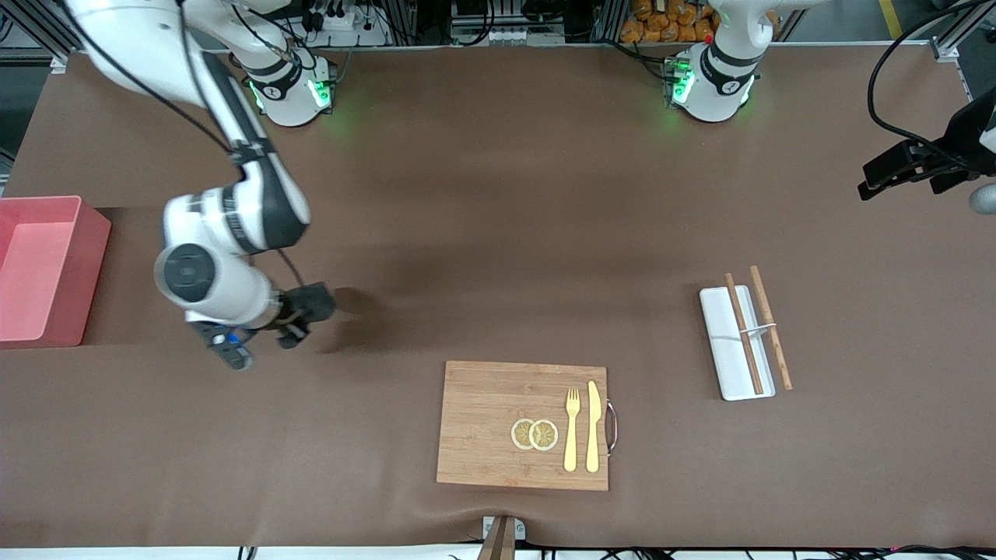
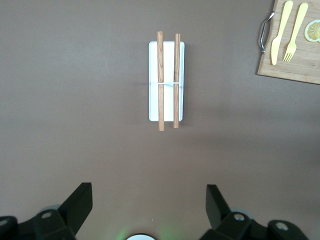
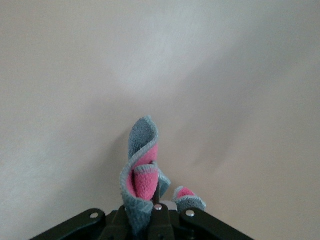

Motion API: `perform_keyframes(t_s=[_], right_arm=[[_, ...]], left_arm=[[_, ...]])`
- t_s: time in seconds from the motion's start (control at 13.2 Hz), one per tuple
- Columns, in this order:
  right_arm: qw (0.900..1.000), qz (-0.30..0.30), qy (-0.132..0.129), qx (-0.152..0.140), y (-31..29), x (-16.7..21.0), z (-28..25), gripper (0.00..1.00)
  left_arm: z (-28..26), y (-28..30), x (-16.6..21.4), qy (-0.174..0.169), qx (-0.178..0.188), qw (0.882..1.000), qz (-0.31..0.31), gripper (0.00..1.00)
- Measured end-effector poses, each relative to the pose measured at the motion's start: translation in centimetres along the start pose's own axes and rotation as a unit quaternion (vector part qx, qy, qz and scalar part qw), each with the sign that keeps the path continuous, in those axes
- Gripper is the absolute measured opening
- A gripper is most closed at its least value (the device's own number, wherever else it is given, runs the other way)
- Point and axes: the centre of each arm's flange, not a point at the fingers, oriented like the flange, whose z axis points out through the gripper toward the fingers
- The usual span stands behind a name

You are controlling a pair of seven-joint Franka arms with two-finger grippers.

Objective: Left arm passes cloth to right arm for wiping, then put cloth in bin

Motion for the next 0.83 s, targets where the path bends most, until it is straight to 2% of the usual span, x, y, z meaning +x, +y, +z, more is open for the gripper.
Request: perform_keyframes(t_s=[0.15,0.3,0.53,0.83], right_arm=[[0.998,-0.07,0.001,0.006,6.0,5.0,-1.5,0.05],[0.991,-0.133,0.0,0.011,12.3,9.4,-1.7,0.05],[0.976,-0.216,0.009,0.017,22.6,15.0,-2.9,0.05],[0.953,-0.301,0.019,0.017,37.1,20.0,-8.8,0.05]], left_arm=[[0.0,0.3,0.0,-0.001,0.0,1.0,0.003,1.0],[0.1,1.0,-0.2,-0.001,0.0,1.0,0.009,1.0],[0.0,1.8,-0.3,0.0,0.0,1.0,0.016,1.0],[-0.1,2.4,-0.5,0.001,0.001,1.0,0.022,1.0]])
